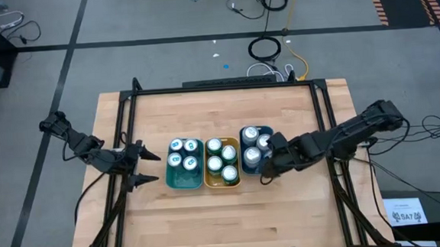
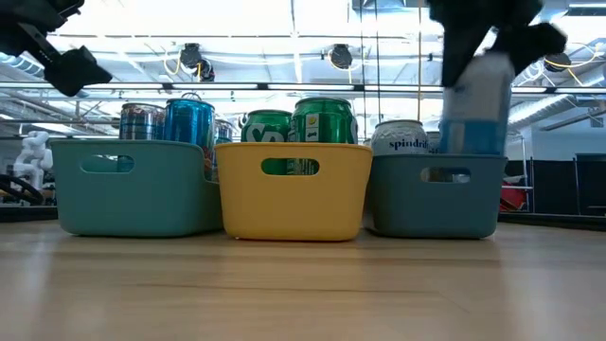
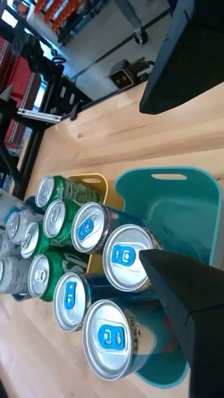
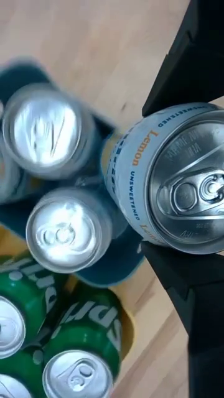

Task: Sort soda cans
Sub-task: Put the blue and white soda can into the dark blue bin, then return to Home Position

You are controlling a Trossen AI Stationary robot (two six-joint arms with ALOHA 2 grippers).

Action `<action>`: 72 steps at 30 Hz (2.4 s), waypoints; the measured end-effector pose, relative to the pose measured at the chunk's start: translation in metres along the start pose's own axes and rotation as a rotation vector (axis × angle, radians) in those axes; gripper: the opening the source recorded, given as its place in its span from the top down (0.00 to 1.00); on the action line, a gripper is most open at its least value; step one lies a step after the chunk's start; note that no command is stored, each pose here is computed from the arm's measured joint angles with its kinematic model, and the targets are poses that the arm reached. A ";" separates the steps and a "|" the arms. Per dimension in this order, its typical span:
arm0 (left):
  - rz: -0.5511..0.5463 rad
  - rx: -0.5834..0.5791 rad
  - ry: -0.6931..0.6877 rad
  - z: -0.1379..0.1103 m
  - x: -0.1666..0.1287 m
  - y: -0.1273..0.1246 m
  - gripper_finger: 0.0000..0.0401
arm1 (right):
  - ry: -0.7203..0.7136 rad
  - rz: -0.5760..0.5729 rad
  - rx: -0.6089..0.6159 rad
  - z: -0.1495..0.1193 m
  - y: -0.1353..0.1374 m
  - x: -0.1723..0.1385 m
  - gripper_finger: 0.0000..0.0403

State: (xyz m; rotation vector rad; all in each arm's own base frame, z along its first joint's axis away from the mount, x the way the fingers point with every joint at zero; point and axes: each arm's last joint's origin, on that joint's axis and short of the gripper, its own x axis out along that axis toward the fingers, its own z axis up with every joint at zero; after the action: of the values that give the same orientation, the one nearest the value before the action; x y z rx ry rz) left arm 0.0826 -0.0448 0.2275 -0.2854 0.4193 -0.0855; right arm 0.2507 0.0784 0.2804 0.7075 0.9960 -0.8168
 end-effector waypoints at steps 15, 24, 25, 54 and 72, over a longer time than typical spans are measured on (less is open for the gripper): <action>-0.011 -0.012 -0.022 0.002 0.000 -0.001 0.05 | -0.001 0.019 -0.016 0.002 -0.009 0.044 0.18; -0.011 -0.011 -0.021 0.002 0.000 -0.001 0.05 | 0.076 0.032 0.009 0.003 -0.011 0.043 0.10; -0.010 -0.011 -0.021 0.002 0.000 -0.001 0.05 | 0.085 0.041 0.011 0.004 -0.011 0.042 0.10; -0.031 -0.016 -0.032 0.004 0.000 -0.002 0.05 | 0.081 0.361 -0.337 -0.012 -0.085 -0.063 0.09; 0.070 0.149 -0.040 -0.001 -0.010 0.009 0.05 | -0.329 0.108 -0.662 -0.006 -0.109 -0.057 0.09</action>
State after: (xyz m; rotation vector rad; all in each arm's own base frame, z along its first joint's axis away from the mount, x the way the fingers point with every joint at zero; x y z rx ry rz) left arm 0.0734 -0.0348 0.2273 -0.1255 0.3809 -0.0424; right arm 0.1385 0.0420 0.3147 0.0514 0.8465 -0.4421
